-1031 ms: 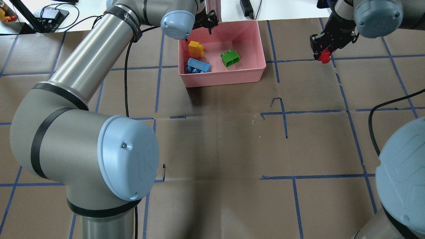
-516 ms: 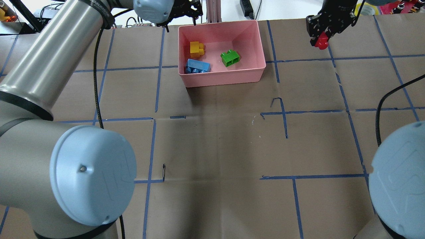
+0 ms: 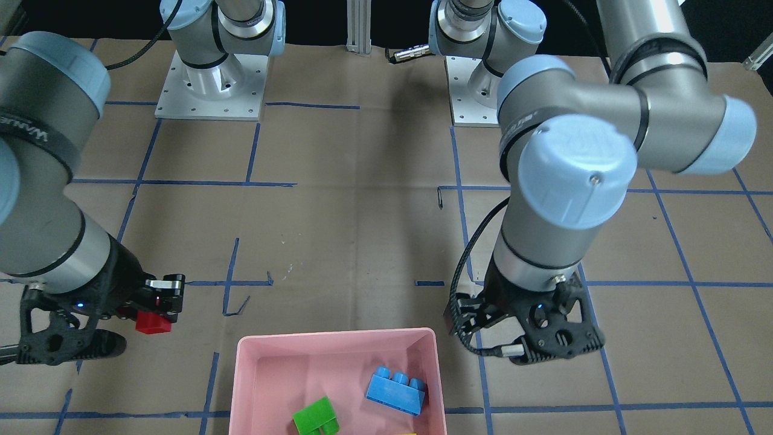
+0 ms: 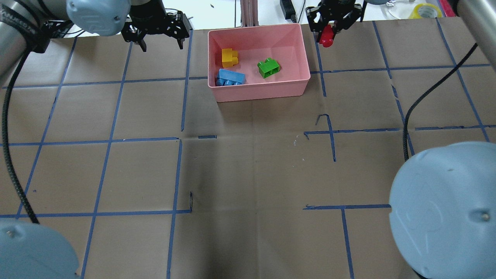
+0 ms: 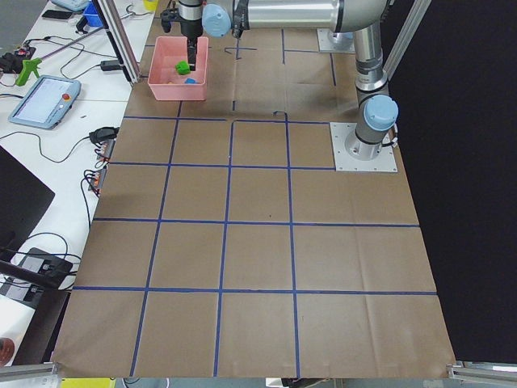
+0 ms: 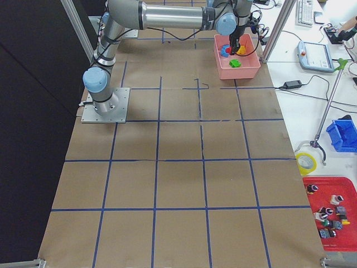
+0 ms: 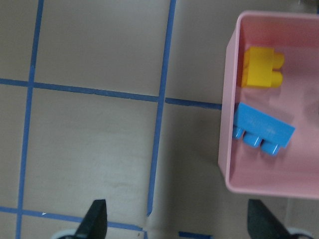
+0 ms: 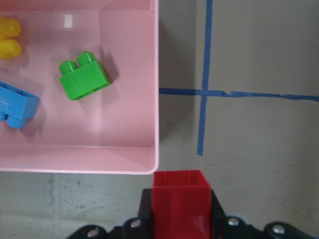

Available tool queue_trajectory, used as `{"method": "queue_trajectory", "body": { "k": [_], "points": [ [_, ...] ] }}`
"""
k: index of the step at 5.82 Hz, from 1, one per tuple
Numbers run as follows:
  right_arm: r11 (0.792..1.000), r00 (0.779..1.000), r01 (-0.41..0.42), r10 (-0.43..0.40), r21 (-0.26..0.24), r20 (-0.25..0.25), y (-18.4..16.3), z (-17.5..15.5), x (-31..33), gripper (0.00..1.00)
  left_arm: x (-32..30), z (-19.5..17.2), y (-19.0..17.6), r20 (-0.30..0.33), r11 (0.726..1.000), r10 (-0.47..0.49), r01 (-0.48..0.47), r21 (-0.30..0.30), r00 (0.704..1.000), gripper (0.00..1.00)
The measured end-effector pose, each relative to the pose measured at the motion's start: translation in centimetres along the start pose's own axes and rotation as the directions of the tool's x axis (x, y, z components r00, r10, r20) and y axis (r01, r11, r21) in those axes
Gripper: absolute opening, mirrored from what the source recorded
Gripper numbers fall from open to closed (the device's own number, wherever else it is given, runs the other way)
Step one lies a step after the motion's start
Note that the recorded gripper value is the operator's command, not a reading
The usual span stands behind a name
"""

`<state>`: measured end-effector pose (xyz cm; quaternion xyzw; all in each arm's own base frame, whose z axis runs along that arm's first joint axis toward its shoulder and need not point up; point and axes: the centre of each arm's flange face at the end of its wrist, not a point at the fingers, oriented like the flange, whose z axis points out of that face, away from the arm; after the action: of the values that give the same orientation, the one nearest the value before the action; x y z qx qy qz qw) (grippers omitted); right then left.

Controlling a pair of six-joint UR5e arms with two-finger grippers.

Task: Put all blocks into box

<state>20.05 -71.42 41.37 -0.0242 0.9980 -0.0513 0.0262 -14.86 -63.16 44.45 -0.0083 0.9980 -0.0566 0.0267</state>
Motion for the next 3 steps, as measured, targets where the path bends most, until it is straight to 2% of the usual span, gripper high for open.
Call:
{"method": "queue_trajectory", "body": {
  "k": [1,2,3],
  "points": [
    [0.999,1.0,-0.023,0.023,0.041,0.012,-1.4,1.4,-4.7,0.06,-2.4,-2.4,3.8,-0.001,0.998,0.068,-0.068,-0.012,0.998,1.0],
    [0.998,0.999,-0.037,0.036,0.05,0.022,-2.4,3.3,-8.1,0.08,-3.4,-4.5,7.1,-0.004,0.993,0.116,-0.116,-0.028,0.993,1.0],
    [0.998,0.999,-0.033,0.032,0.053,0.027,-3.5,5.7,-10.2,0.63,-3.5,-5.7,9.5,-0.015,0.988,0.147,-0.147,-0.039,0.989,1.0]
  ]
}}
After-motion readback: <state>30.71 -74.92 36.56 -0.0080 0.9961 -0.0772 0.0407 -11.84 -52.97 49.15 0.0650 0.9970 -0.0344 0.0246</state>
